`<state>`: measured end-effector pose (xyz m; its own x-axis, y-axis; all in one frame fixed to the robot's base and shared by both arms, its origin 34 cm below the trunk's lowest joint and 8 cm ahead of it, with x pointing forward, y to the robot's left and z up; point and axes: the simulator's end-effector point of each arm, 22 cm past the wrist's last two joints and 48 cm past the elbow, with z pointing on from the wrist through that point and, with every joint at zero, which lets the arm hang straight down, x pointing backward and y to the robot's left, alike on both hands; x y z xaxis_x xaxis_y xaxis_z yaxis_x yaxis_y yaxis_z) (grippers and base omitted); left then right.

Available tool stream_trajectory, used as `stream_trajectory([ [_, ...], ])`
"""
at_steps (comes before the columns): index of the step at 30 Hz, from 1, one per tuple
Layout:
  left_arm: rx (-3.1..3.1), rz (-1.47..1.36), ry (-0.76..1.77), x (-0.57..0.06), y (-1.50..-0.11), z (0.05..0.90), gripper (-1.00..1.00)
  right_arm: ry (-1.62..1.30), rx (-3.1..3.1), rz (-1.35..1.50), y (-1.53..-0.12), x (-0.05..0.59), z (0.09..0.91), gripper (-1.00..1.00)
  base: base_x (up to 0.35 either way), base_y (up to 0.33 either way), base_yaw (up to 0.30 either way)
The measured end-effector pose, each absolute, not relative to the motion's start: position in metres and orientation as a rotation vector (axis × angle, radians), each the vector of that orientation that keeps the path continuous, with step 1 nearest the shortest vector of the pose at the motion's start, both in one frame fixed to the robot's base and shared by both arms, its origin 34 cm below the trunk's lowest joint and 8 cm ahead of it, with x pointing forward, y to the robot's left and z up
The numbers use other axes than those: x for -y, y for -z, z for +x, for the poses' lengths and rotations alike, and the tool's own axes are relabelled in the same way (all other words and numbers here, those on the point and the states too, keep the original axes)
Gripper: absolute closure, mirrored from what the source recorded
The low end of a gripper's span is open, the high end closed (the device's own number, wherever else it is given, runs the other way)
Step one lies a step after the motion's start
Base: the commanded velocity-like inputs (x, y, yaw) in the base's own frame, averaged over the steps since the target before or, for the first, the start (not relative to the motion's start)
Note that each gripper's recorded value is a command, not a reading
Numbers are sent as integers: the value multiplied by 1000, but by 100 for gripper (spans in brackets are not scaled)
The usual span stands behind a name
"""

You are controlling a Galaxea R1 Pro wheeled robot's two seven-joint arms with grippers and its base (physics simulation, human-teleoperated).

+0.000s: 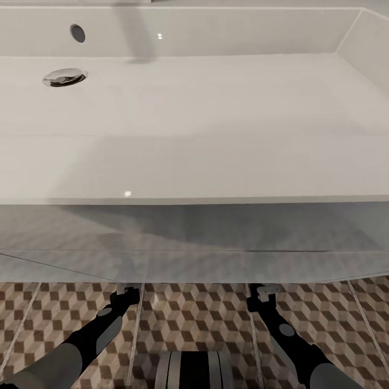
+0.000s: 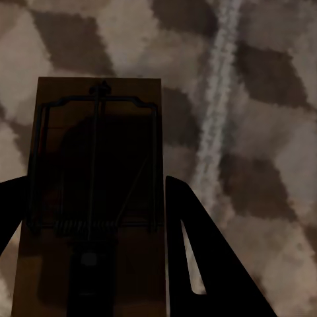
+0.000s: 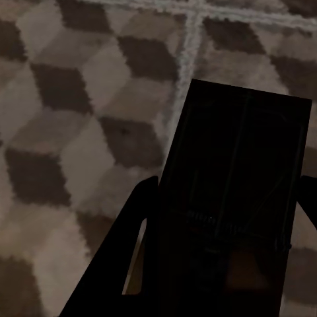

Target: Take the four mousetraps from the cabinet in the bathroom and place them on the bathroom floor. Make sure all four end up on the same floor surface, and ensure that at least two of them are either under or directly next to the same bathroom sink.

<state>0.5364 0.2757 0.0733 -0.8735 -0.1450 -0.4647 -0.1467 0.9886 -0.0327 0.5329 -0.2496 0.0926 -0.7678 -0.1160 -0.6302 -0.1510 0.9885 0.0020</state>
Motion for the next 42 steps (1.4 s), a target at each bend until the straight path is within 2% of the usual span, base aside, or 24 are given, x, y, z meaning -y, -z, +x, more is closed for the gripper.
stream_trajectory([
  [42,-2604,-217,-9,-280,-73,544,100,-69,-2470,-184,-85,250,527,100,0,0,0],
])
